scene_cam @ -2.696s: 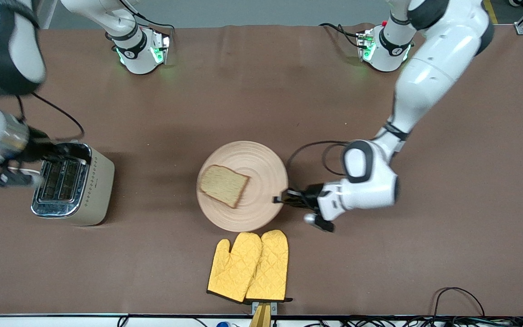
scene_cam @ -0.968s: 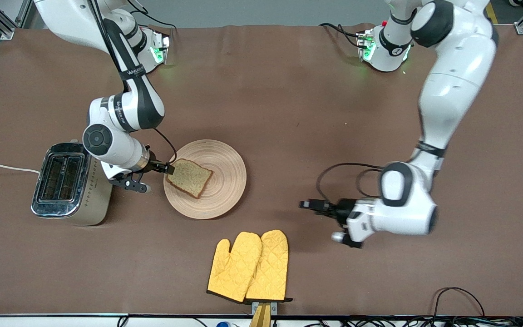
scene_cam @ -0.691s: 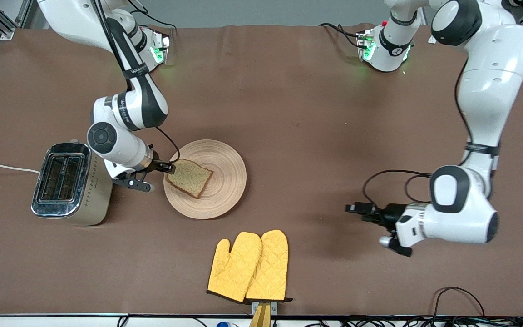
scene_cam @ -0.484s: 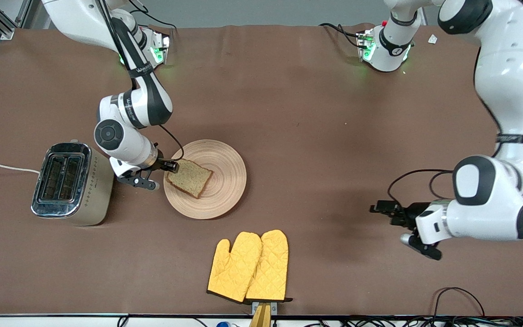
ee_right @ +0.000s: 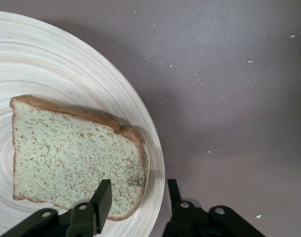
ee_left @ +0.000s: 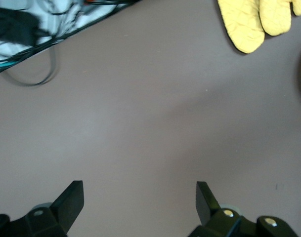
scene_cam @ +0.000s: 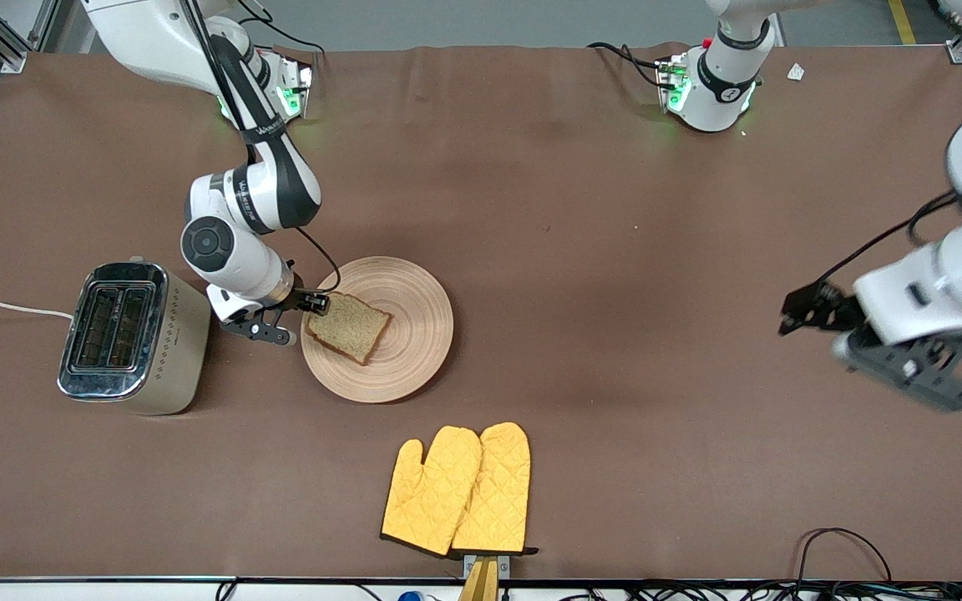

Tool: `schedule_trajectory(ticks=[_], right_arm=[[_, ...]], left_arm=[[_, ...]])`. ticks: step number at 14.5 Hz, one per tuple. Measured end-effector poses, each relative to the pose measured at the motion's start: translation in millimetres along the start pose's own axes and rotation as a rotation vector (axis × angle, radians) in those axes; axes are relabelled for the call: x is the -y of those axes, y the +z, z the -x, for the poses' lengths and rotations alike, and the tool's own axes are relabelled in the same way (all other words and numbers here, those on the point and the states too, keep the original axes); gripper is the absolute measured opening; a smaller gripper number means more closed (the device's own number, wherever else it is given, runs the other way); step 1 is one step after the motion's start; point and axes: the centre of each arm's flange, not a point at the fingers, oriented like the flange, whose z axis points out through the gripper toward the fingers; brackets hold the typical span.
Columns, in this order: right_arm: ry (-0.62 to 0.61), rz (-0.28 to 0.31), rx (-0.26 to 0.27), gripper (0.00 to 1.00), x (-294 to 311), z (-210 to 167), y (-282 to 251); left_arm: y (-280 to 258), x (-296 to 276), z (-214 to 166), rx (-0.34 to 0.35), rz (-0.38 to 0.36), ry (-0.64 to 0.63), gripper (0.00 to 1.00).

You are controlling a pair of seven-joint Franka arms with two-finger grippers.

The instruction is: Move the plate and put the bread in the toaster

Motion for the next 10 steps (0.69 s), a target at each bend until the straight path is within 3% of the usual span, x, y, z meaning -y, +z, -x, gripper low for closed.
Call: schedule_trajectory(ticks=[4, 7, 10], right_arm=[[-0.002, 0.004, 0.004, 0.48, 0.1, 1.8, 3.2], [-0.002, 0.005, 0.001, 0.48, -0.1, 1.8, 7.5], [-0.001, 0.007, -0.002, 0.47, -0.6, 1.3, 11.1]], left_arm=[[-59.7, -21.8, 36.1, 0.0, -0.054, -0.148, 1.0], [-59.3, -17.7, 48.2, 0.022, -0.064, -0.236, 1.0], [-53.3, -10.2, 61.0, 0.029, -0.029, -0.301, 1.0]])
